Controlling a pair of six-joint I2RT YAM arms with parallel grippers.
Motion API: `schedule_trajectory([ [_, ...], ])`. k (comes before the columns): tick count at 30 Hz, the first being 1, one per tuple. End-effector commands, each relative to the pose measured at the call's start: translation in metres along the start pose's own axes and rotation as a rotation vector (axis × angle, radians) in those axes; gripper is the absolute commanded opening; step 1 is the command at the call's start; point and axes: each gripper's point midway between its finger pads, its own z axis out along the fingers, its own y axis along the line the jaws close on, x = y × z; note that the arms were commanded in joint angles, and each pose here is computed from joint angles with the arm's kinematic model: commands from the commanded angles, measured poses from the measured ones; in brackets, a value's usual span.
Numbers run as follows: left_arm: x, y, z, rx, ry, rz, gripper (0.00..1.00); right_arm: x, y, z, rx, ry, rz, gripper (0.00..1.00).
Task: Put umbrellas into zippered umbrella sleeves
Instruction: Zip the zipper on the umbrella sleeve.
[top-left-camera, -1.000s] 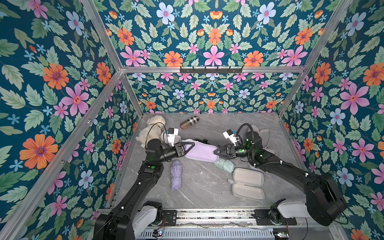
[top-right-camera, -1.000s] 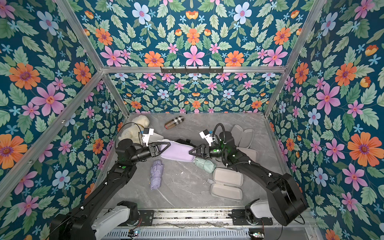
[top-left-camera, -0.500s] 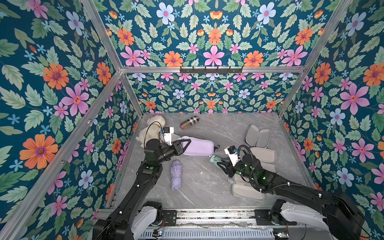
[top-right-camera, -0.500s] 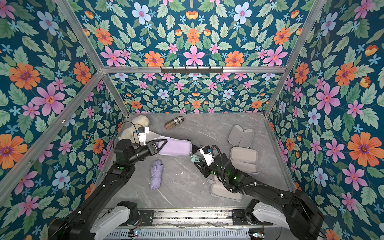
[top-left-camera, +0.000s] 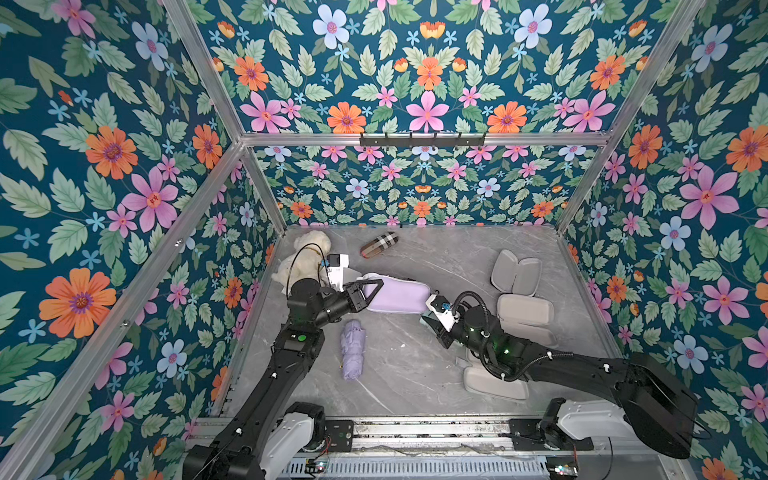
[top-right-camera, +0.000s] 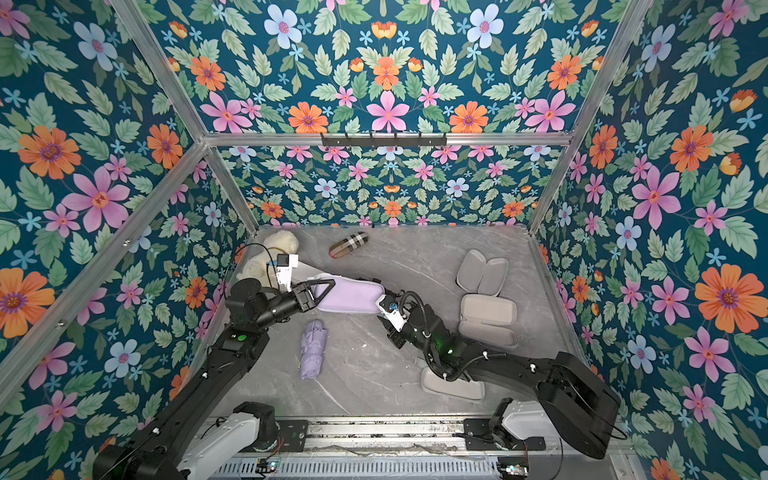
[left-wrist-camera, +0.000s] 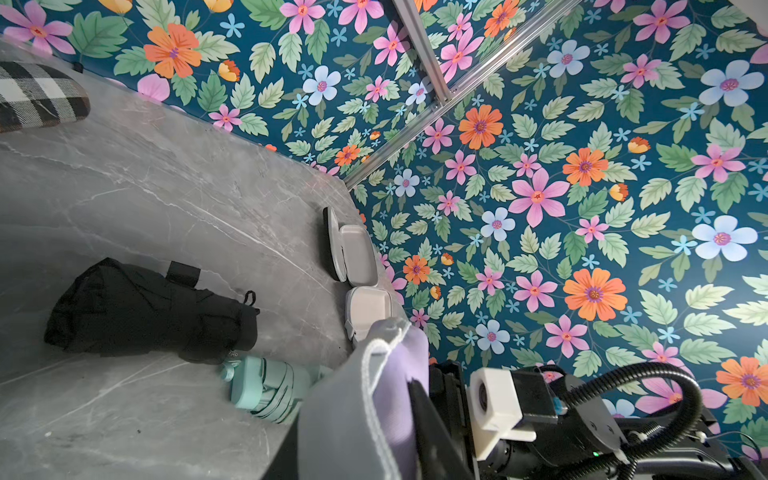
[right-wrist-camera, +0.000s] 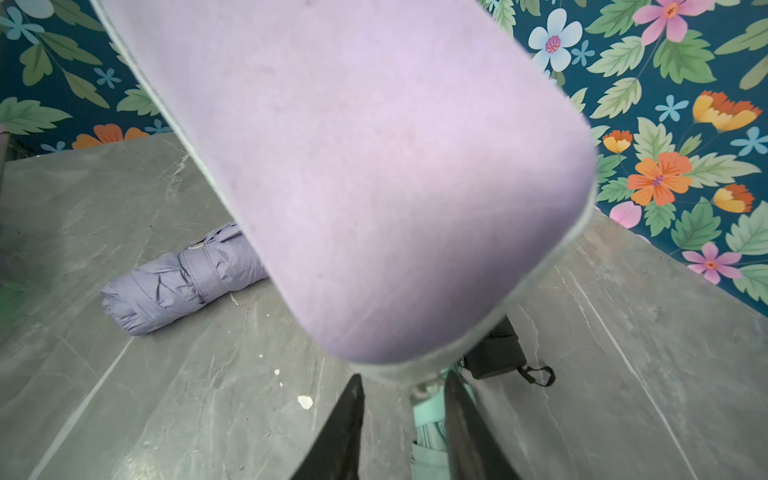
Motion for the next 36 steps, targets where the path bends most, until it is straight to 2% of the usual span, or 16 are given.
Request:
schedule_trajectory([
  [1,-0.001,-0.010,-0.001,0.040,0.002,0.036,0.05,-0.018,-0.009,0.004,0.049,-0.058,-0.089,0.31],
  [11,0.005,-0.005,-0.001,0.032,0.012,0.032,0.05,-0.033,-0.015,0.002,0.095,-0.084,-0.172,0.20],
  [14,0.005,-0.003,0.001,0.031,0.017,0.029,0.05,-0.032,-0.004,0.004,0.095,-0.071,-0.253,0.18],
  [16,0.005,-0.002,0.002,0.029,0.018,0.028,0.05,-0.028,0.003,0.007,0.098,-0.051,-0.305,0.15],
  [20,-0.001,-0.003,0.000,0.012,-0.005,0.045,0.03,-0.016,0.018,0.009,0.082,0.002,-0.356,0.01],
  [23,-0.010,-0.003,-0.005,-0.026,-0.052,0.073,0.00,-0.001,0.031,0.006,0.054,0.046,-0.371,0.00],
  [31,-0.016,0.023,-0.012,-0.144,-0.138,0.063,0.00,0.007,0.062,0.000,-0.093,0.035,-0.100,0.00],
  [36,-0.023,0.033,-0.014,-0.121,-0.256,-0.020,0.00,-0.014,0.085,0.004,-0.192,-0.007,0.057,0.00],
])
